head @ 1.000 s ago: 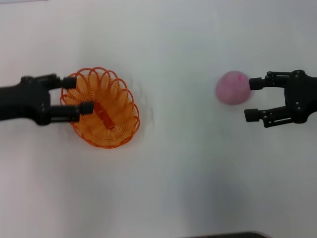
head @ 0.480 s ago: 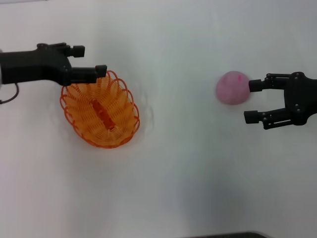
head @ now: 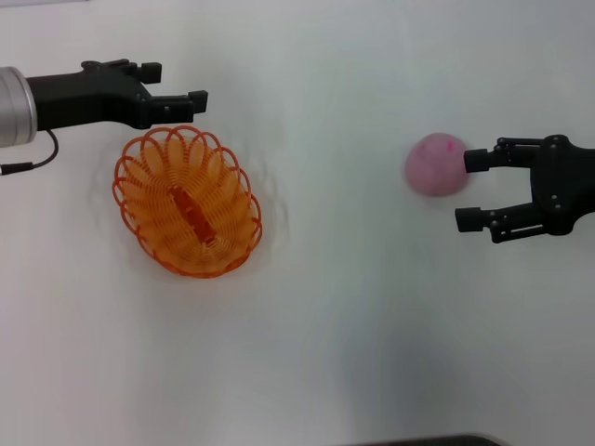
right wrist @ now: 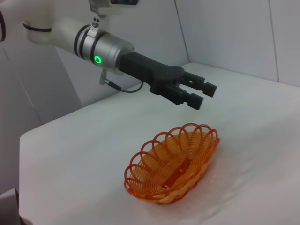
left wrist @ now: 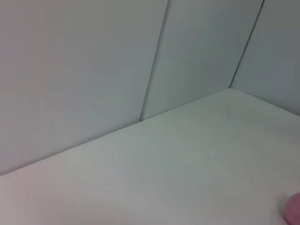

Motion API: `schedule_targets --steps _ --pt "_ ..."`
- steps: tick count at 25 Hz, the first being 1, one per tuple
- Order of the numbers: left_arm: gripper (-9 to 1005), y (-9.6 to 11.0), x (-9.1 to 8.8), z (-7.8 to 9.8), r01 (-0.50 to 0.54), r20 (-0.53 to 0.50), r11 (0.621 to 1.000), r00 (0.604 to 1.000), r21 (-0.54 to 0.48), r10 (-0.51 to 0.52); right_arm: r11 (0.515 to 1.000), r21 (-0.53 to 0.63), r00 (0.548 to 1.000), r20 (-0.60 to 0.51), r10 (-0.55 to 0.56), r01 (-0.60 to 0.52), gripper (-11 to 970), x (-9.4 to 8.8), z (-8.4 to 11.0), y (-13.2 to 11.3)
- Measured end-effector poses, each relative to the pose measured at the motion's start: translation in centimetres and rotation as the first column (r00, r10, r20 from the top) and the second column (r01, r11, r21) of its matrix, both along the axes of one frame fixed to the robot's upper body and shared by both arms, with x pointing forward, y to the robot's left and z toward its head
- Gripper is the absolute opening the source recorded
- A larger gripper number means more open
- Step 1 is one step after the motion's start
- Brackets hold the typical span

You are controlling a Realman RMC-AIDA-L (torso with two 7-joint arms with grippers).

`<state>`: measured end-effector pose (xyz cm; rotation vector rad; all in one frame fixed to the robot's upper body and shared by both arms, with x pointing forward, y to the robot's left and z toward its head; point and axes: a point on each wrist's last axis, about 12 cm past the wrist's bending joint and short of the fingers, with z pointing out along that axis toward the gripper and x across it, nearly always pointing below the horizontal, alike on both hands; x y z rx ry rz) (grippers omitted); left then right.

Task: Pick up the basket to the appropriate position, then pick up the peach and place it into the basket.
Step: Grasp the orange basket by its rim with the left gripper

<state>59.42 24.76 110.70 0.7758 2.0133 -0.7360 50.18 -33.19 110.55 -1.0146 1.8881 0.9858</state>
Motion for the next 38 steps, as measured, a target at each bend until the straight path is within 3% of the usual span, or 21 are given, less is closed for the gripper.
schedule_targets --steps 14,22,29,38 --pt "880 -0.1 0.6 0.6 -0.016 -0.030 1.000 0.999 0.023 0.016 1.000 0.000 1.000 0.009 0.006 -0.006 945 0.3 0.1 0.3" --pt "874 -1.1 1.9 2.9 -0.008 -0.136 0.981 0.990 0.192 0.035 1.000 0.002 1.000 0.016 0.009 -0.009 945 0.3 0.2 0.4" --pt "871 -3.1 3.3 5.3 0.034 -0.239 0.917 0.969 0.398 0.068 1.000 -0.002 1.000 0.016 0.009 -0.009 945 0.4 0.1 0.4" --pt "862 -6.1 4.9 8.4 0.092 -0.309 0.817 0.945 0.569 0.109 1.000 -0.012 0.999 0.031 0.008 -0.007 945 0.4 0.0 0.4"
